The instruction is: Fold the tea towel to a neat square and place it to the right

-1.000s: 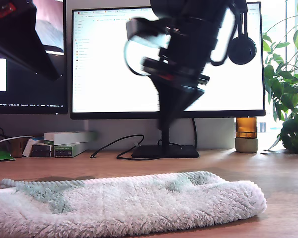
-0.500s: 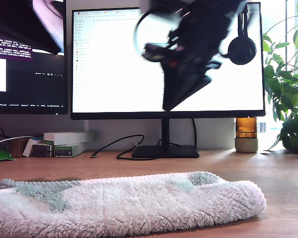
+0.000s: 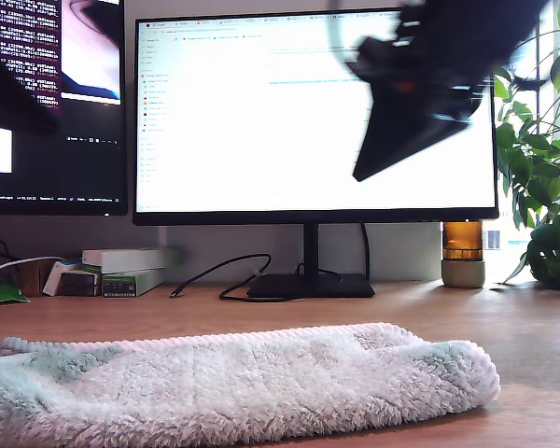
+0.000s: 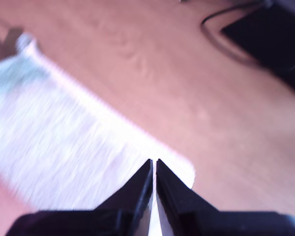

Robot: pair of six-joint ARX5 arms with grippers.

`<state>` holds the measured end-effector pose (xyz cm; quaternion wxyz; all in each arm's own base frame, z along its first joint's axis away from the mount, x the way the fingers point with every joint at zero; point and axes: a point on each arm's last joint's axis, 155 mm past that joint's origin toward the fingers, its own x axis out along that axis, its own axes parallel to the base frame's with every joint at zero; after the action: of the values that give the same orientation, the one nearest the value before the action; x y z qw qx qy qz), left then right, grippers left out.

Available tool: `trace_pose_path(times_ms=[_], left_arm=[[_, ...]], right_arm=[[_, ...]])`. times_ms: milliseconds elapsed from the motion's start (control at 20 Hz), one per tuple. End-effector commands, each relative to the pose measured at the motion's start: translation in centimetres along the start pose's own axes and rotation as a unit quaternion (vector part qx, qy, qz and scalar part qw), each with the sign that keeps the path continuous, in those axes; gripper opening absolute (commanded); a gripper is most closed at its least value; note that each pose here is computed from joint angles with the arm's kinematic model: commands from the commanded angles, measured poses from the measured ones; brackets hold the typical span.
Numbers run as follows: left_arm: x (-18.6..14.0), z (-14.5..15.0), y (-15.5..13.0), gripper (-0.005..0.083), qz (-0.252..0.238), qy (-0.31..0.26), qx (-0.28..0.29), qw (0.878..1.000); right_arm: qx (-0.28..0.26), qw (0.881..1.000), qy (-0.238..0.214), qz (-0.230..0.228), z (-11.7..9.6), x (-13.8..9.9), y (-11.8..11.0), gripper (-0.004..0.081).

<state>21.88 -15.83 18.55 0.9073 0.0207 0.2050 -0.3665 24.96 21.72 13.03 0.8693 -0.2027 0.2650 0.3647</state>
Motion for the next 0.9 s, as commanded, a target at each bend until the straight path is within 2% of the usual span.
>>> trace_pose_path(times_ms=[0,150,550,700,850], left_arm=[[0.0,-0.6,-0.5,-0.0023,-0.007,0.003,-0.010,1.000],[-0.2,-1.3,-1.6,-0.0023,-0.030,0.017,-0.024,0.999],[0.0,-1.5,-1.8,-0.0023,-0.035,0.021,-0.024,0.999],[1.0,-3.4,-1.8,-0.0023,-0.045,0.067,-0.039,0.996],[2.7,-5.0,-1.6,-0.0024,-0.051,0.105,-0.048,0.992]], right_arm=[[-0.003,1.000,0.005,0.004,-0.9,-0.4,0.4,-0.0005],[-0.003,0.999,0.031,0.006,-2.2,-0.6,0.5,-0.0005],[-0.003,1.000,0.029,-0.006,-2.1,-0.5,0.0,-0.0006],[-0.029,0.999,0.035,0.003,-2.4,-0.1,0.2,-0.0012],[-0.041,0.998,0.047,0.030,-3.1,1.2,0.8,-0.0012]])
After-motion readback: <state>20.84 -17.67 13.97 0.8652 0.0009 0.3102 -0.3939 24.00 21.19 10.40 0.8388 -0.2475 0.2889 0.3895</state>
